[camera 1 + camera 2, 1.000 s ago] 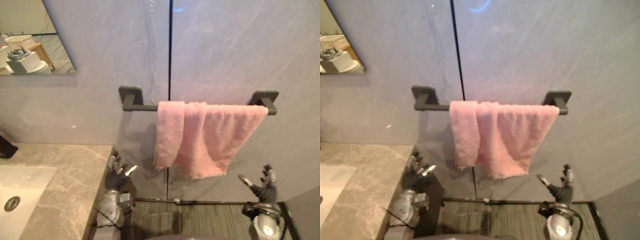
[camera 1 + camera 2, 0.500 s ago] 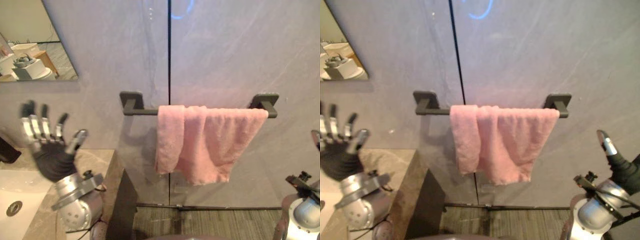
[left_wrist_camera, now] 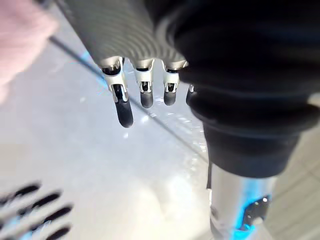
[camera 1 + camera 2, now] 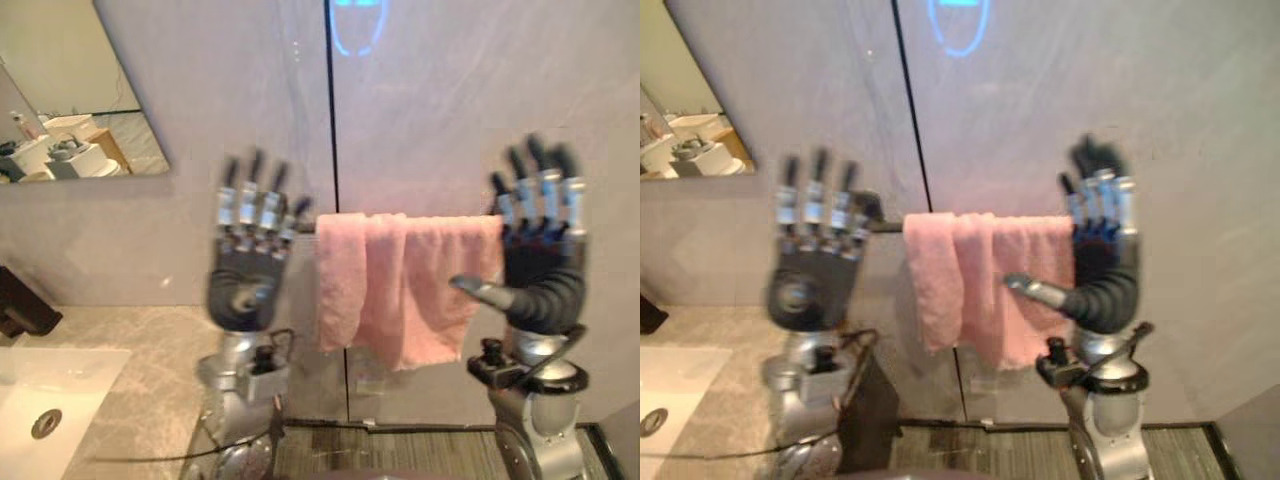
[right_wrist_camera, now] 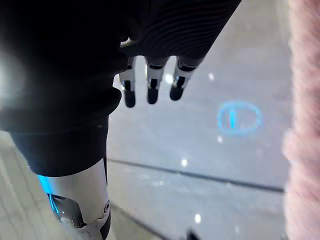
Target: Organize washtable
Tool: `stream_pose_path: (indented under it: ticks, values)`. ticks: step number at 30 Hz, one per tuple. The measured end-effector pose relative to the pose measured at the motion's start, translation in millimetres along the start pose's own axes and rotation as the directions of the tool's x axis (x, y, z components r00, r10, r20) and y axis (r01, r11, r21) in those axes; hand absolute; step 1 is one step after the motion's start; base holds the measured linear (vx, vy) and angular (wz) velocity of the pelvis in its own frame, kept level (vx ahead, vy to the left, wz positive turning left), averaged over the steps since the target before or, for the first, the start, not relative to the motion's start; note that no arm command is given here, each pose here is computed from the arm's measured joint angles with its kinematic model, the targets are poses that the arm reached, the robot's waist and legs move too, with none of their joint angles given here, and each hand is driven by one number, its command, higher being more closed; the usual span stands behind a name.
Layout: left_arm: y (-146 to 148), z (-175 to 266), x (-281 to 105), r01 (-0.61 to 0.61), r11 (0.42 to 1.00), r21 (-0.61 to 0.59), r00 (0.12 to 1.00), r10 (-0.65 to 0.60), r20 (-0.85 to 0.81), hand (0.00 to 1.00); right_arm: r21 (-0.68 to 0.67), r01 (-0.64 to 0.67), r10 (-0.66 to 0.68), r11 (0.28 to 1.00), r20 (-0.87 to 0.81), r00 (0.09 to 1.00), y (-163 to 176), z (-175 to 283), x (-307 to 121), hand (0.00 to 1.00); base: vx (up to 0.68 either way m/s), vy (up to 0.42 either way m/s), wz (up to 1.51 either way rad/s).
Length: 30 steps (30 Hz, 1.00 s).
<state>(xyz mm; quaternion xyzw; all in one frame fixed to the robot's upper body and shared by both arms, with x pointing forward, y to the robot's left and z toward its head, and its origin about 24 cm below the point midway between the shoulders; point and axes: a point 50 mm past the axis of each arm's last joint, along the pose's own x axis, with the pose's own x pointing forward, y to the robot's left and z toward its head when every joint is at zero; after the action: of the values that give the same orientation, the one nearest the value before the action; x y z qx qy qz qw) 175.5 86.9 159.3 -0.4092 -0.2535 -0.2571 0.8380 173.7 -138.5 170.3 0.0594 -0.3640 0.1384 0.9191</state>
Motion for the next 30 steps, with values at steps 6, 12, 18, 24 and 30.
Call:
stream_pose_path:
  ticks: [6,12,18,24,30]
  values:
    - [-12,-31,-9,0.107,0.977,-0.187,0.973,-0.142,-0.184,0.0,0.131,-0.181,0.211,0.975,-0.283,0.936,11,-44,-24,0.0,-0.02,0.007,-0.02]
    - [-15,-59,-17,0.126,0.962,-0.242,0.924,-0.203,-0.324,0.0,0.183,-0.201,0.263,0.962,-0.439,0.859,14,-69,-47,0.0,-0.01,0.003,0.0]
    - [-9,-70,-24,0.117,0.969,-0.219,0.9,-0.196,-0.39,0.0,0.147,-0.196,0.244,0.97,-0.556,0.794,11,-90,-64,0.0,0.0,0.0,0.0]
    - [1,-76,-24,0.114,0.986,-0.124,0.898,-0.155,-0.412,0.0,0.043,-0.118,0.121,0.992,-0.591,0.798,2,-101,-66,0.0,0.0,0.0,0.0]
    - [23,-66,-16,0.052,0.997,0.054,0.927,-0.028,-0.374,0.0,-0.103,-0.057,-0.017,0.993,-0.602,0.798,-13,-107,-65,0.0,0.03,0.002,0.0]
